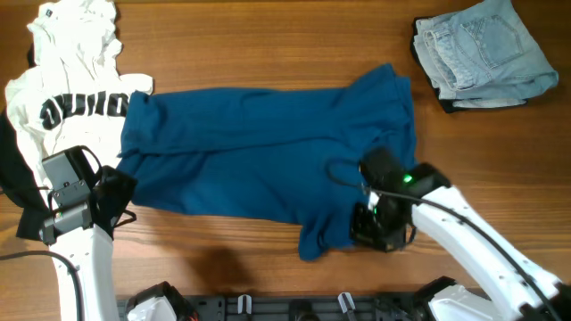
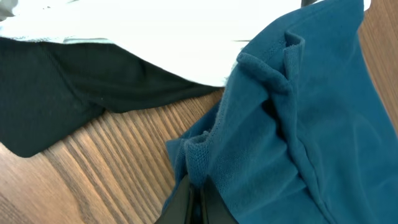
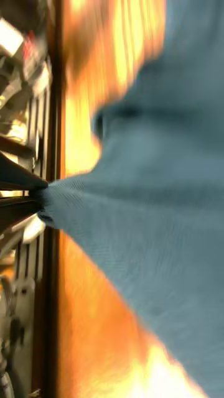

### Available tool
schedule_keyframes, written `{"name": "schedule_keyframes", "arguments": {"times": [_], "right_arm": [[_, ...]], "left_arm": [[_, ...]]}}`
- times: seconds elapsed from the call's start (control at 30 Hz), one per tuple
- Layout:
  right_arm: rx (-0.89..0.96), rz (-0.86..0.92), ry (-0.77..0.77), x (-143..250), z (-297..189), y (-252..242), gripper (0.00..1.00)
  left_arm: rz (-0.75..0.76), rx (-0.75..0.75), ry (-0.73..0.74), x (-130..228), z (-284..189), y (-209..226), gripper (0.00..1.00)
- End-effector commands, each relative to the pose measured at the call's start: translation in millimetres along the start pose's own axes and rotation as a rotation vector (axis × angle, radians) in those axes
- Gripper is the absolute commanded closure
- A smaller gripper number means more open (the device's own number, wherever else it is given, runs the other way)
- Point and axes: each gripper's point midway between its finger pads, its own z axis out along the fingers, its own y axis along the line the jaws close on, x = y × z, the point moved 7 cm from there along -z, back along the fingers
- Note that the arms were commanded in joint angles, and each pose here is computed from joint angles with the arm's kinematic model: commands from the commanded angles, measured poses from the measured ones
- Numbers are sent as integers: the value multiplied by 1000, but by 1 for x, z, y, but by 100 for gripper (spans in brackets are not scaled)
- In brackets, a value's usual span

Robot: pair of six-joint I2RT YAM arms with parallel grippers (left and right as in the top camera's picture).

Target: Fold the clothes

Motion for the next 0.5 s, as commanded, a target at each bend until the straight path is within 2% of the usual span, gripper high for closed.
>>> {"name": "schedule_keyframes", "arguments": {"times": [0.0, 0.33, 0.37, 0.43, 0.47], "right_arm": [[-24, -94, -148, -19, -25, 19, 96], [62, -107, -254, -87, 15, 26, 96], [56, -105, -262, -94, 20, 27, 92], [30, -97, -249, -101, 25, 29, 71], [9, -95, -230, -101, 24, 29, 53]], "left_arm": [[26, -8, -17, -3, -1, -1, 96], [26, -3, -23, -5, -1, -2, 96], [26, -3, -23, -5, -1, -2, 96], [27, -3, -23, -4, -1, -2, 96], [27, -4, -22, -4, -1, -2, 96]]}}
